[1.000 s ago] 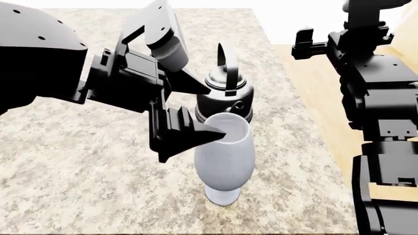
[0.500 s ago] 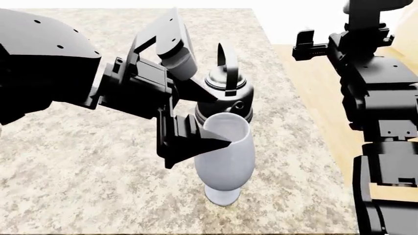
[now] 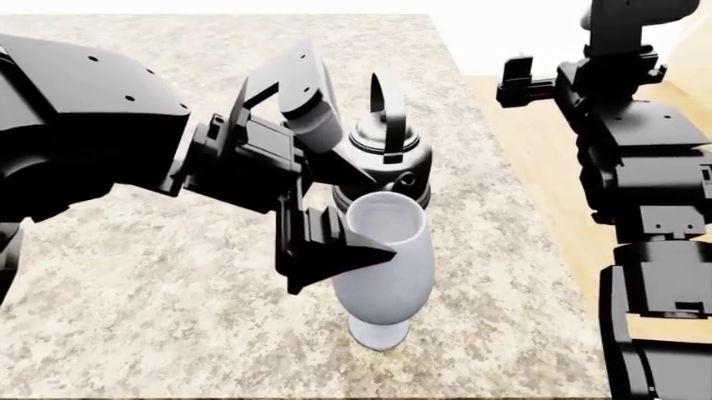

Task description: Pick the wine glass and kettle non electric and place them in the sink. Then turn on the water.

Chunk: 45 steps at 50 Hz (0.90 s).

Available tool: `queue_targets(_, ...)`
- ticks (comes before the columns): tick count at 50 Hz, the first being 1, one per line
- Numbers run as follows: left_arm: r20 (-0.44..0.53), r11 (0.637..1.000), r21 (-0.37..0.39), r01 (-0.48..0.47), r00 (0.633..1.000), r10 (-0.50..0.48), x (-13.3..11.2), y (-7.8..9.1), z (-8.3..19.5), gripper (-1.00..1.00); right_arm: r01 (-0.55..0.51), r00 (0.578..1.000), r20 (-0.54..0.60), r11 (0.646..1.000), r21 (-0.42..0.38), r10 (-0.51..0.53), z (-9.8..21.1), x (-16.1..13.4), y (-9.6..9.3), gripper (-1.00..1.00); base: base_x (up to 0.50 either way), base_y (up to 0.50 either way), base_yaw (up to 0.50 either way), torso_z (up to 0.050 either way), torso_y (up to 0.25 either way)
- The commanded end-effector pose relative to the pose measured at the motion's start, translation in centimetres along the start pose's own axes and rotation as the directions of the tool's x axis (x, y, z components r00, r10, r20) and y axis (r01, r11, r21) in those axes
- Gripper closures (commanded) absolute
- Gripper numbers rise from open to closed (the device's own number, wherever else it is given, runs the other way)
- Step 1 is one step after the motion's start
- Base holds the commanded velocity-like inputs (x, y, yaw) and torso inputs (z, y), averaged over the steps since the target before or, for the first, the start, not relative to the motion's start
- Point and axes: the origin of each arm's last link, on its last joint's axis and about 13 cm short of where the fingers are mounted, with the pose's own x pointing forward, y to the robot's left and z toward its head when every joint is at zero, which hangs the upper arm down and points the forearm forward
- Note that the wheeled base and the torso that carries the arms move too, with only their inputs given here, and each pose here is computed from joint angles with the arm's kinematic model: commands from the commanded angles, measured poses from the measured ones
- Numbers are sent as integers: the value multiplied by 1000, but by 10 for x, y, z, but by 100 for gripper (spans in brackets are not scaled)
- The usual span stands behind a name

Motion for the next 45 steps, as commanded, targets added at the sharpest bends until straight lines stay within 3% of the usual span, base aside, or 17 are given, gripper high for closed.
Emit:
queue_targets(1, -3, 1000, -5, 15, 1000, -15, 5, 3, -4, -100, 0, 1000, -4, 1000, 1, 0, -2, 1, 0, -100, 0, 0, 0, 0, 0)
queue_targets(45, -24, 997, -15, 76, 997, -77, 27, 15, -9, -100, 2, 1000, -17, 1000, 8, -2, -9, 7, -1, -100, 0, 0, 0, 0, 0)
